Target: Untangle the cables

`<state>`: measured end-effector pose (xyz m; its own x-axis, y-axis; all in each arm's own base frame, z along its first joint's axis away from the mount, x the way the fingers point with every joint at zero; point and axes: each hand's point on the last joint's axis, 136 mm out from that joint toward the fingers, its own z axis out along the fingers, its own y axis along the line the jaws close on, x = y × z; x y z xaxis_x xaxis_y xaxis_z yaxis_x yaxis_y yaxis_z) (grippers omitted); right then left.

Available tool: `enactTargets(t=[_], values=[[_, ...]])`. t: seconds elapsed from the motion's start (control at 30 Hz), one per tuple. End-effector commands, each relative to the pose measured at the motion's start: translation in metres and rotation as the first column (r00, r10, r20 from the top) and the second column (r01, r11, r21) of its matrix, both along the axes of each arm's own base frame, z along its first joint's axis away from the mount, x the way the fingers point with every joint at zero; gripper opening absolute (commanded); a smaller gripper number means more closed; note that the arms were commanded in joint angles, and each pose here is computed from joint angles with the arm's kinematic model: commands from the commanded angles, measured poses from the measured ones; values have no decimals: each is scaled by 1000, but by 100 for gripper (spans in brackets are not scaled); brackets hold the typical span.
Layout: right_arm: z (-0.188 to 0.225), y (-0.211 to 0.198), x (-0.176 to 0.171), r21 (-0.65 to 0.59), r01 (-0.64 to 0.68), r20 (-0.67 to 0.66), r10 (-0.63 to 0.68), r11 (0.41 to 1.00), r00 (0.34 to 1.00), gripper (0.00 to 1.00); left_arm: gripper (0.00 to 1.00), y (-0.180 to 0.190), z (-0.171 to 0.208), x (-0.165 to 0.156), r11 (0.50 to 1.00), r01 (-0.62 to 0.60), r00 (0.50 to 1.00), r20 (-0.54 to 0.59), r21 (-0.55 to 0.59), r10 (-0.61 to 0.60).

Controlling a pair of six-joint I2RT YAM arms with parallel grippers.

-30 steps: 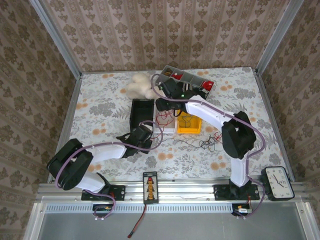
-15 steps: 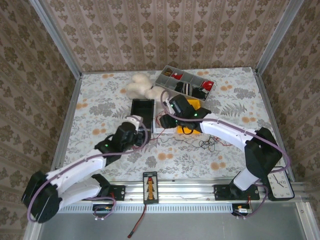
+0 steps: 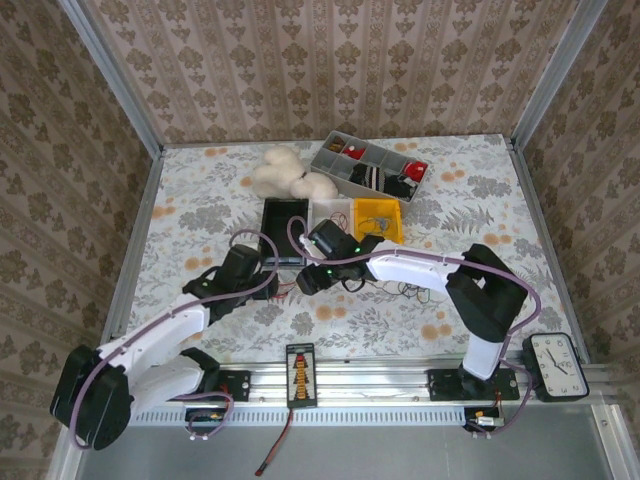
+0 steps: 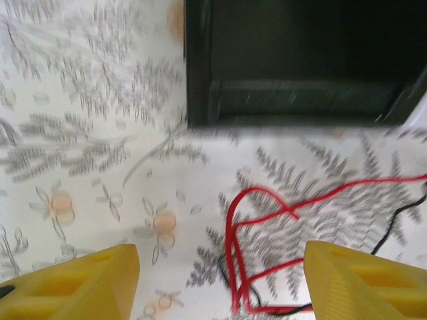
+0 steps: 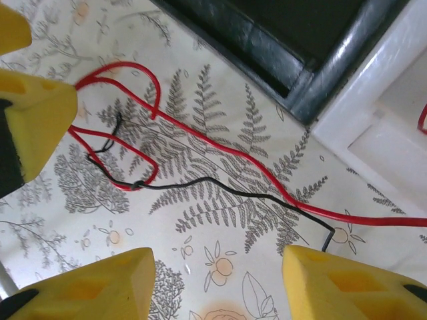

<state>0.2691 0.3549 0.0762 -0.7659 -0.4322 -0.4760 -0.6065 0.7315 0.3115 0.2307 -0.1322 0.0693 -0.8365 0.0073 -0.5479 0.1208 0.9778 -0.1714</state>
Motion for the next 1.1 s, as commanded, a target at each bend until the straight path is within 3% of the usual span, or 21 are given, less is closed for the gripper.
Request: enactTargets(t=[0.0,0.17,0.27,0.5,0.67,0.73,0.8,0.93,1.07], values=[[1,-1,-2,0,4,-4,-4,1000,1000,54,65,-1,-2,-1,999,-35,999,-36,-28,34],[-11,-8,0,-46,19,-2,-19,999,1000,54,58,-5,-5,13,999,-29,1000,-1,-30,29],[-18,-12,3,-76,32,1,-32,997,1000,54,48,-7,-14,16,1000,-20,999,-29,-12,19],[-41,-26,18,-159,74,15,-72,985,997,55,42,-11,-29,10,1000,5,996,-87,-4,-5],[-56,-30,29,-211,86,30,-82,974,996,54,29,-10,-32,12,1000,4,997,-72,-1,-4],[-64,-35,33,-244,110,40,-103,963,994,52,19,-10,-33,15,1000,0,998,-69,5,0],[-73,-40,33,-271,127,40,-121,954,992,44,10,-8,-33,16,1000,-11,998,-69,21,13],[-84,-56,20,-300,154,11,-158,941,987,18,2,-3,-27,17,999,-32,998,-53,32,33],[-81,-80,0,-321,161,3,-169,933,986,6,0,16,-11,15,992,-105,994,-1,75,105]])
